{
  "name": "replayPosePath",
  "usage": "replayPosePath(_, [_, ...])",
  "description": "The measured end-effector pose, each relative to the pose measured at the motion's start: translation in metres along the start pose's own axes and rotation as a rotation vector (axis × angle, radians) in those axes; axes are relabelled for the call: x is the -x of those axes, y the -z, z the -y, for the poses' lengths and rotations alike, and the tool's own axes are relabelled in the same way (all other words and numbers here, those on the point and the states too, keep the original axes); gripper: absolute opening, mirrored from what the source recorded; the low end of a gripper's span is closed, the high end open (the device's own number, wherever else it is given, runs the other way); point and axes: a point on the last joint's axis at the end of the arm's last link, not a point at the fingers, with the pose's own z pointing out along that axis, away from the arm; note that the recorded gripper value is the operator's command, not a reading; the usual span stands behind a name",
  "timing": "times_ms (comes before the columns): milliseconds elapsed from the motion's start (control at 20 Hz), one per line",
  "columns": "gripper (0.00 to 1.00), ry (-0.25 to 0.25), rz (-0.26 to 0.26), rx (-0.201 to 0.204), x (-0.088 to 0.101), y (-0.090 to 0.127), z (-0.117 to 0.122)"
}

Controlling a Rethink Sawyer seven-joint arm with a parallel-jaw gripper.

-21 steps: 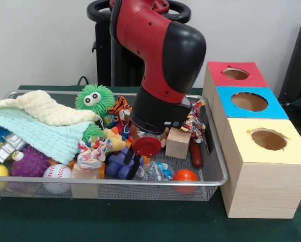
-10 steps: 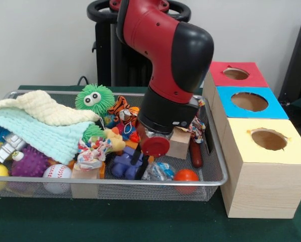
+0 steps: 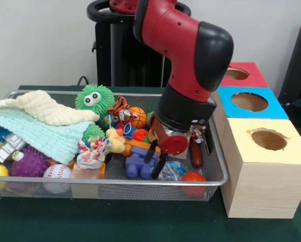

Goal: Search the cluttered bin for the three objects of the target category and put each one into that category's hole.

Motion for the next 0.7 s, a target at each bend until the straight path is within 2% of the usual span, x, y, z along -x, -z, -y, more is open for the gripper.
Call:
replayPosePath(200, [1.00,0.038,0.008,0.001,-0.018,0.007,0.000])
replayPosePath(500, [1.00,0.070,0.006,-0.006,-0.034,0.012,0.002])
replayPosePath(700, [1.00,0.078,0.011,-0.003,-0.037,0.014,0.002])
